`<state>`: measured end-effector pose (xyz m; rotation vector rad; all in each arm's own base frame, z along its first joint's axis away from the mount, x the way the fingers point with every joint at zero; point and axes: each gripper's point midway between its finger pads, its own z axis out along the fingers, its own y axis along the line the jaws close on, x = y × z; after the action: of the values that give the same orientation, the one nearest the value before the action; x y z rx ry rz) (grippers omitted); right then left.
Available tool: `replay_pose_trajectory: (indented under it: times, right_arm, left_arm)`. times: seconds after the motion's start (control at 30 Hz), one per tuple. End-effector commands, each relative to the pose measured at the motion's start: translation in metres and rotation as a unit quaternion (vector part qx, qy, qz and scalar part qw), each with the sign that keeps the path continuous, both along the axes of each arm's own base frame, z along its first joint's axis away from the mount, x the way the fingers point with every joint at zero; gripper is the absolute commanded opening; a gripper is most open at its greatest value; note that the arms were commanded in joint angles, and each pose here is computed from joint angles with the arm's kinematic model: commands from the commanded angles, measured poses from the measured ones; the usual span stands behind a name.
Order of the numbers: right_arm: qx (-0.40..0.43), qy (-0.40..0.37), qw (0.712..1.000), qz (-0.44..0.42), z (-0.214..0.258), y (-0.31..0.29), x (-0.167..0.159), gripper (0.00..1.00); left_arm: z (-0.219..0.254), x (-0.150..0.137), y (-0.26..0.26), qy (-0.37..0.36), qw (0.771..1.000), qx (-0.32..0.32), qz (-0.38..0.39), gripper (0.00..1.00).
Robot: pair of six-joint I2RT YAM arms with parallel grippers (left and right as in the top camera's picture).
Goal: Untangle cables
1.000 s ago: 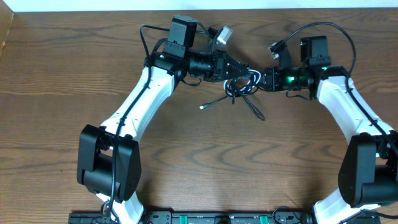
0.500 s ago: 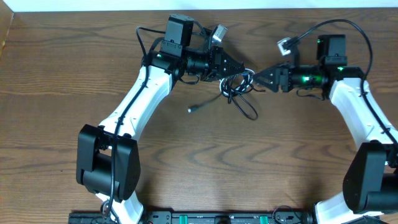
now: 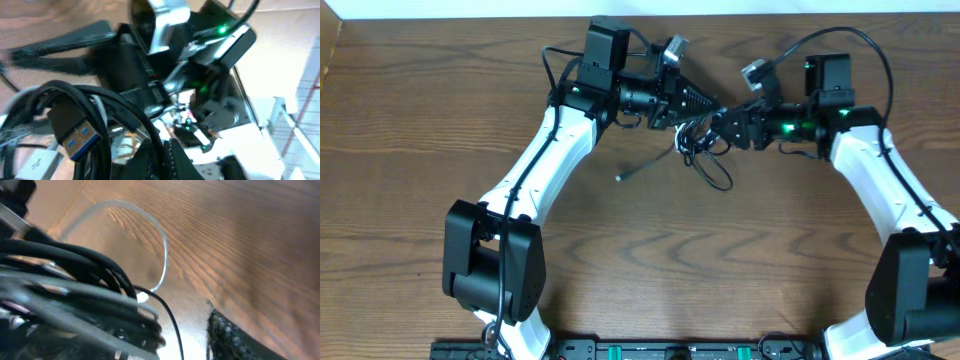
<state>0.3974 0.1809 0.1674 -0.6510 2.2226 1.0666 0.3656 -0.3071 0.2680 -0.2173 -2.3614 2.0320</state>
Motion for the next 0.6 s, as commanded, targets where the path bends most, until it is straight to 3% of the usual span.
replay_pose_trajectory:
  times: [0.0,0.1,0.17,0.27,0.43,0.57]
  right_arm:
    - [-0.013,-0.024,1.000,-0.004,0.010,0.014,0.004,0.45]
    - [-0.010,-0.021,0.999,-0.035,0.014,0.016,0.014,0.32]
    - [-0.004,-0.008,0.997,-0.073,0.016,0.012,0.024,0.17]
    - [-0.007,0.019,0.991,-0.131,0.013,0.001,0.035,0.01]
    - [-0.028,0.089,0.966,-0.242,-0.006,-0.023,0.044,0.01]
    - [-0.049,0.122,0.953,-0.271,-0.021,-0.033,0.039,0.01]
  left_arm:
    - [0.028,-0.012,0.001,0.032,0.998,-0.033,-0.038,0.08]
    - [0.032,-0.011,0.000,0.035,0.998,-0.036,-0.040,0.08]
    - [0.032,-0.011,0.000,0.031,0.998,-0.037,-0.040,0.08]
    - [0.034,-0.010,0.001,0.024,0.998,-0.040,-0.039,0.08]
    - [0.049,0.004,0.010,-0.015,0.998,-0.057,-0.023,0.07]
    - [0.082,0.018,0.022,-0.080,0.993,-0.088,-0.002,0.07]
